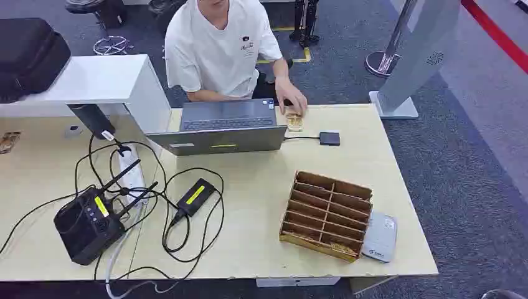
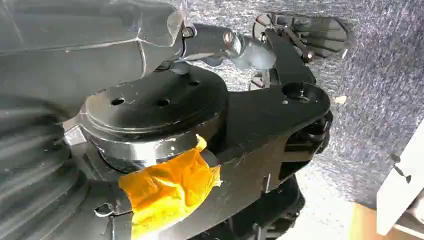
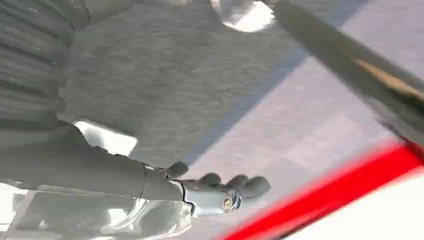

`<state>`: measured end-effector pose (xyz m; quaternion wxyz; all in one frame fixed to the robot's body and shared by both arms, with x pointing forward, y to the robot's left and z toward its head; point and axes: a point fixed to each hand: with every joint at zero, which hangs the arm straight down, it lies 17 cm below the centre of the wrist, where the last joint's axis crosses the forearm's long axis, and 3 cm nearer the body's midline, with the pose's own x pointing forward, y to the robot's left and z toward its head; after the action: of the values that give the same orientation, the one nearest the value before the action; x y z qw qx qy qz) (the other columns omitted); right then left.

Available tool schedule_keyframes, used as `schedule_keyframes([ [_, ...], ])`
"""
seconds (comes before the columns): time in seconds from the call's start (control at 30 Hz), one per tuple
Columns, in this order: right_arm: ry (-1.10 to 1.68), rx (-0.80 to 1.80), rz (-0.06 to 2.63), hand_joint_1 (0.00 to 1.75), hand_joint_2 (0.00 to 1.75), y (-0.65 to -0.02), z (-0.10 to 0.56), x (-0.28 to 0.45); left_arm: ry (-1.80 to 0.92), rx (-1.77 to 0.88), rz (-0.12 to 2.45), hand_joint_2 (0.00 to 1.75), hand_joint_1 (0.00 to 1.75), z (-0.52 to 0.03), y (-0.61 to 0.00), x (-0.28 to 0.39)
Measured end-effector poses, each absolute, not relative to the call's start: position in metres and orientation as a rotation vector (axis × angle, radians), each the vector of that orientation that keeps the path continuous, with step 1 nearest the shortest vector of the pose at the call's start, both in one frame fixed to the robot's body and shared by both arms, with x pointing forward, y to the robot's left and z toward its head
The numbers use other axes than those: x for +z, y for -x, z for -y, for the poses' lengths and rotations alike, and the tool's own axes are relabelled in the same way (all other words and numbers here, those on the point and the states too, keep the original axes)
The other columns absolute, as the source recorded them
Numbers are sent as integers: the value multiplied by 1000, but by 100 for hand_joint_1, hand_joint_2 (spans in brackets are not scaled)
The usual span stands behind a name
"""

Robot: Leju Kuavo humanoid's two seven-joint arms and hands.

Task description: Pass the card to the sensor for recognition and then transmit it.

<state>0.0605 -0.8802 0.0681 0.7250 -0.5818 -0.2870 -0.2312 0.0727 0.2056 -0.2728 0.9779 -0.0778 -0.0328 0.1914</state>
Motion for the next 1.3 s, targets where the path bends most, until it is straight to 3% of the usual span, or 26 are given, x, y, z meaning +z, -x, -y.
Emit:
schedule_keyframes([
  [0.3,1444,-524,921,0,175,-104,945,244,152,339,73,175,0,-205,-73,-273],
  [0.33,1444,-525,966,0,175,-114,948,263,150,333,76,0,0,-205,-73,-273],
  [0.37,1456,-511,1009,0,175,-123,950,286,150,329,81,175,0,-205,-74,-273],
  [0.53,1472,-367,1183,0,175,-194,935,384,142,305,89,175,0,-205,-77,-273],
  [0.7,1414,-116,1342,0,175,-309,872,452,133,278,96,175,0,-206,-81,-272],
  [0.83,1289,76,1492,0,175,-412,787,470,160,241,155,175,0,-199,-93,-269],
  [1.0,1129,303,1575,0,175,-541,651,448,290,38,299,175,0,-142,-196,-229],
  [1.07,1027,413,1634,0,175,-582,581,441,327,11,330,175,0,-127,-206,-219],
  [1.2,875,570,1704,0,175,-627,469,430,363,-22,411,175,0,-122,-207,-214],
  [1.3,818,628,1721,0,175,-638,426,424,373,-31,431,175,0,-120,-206,-212],
])
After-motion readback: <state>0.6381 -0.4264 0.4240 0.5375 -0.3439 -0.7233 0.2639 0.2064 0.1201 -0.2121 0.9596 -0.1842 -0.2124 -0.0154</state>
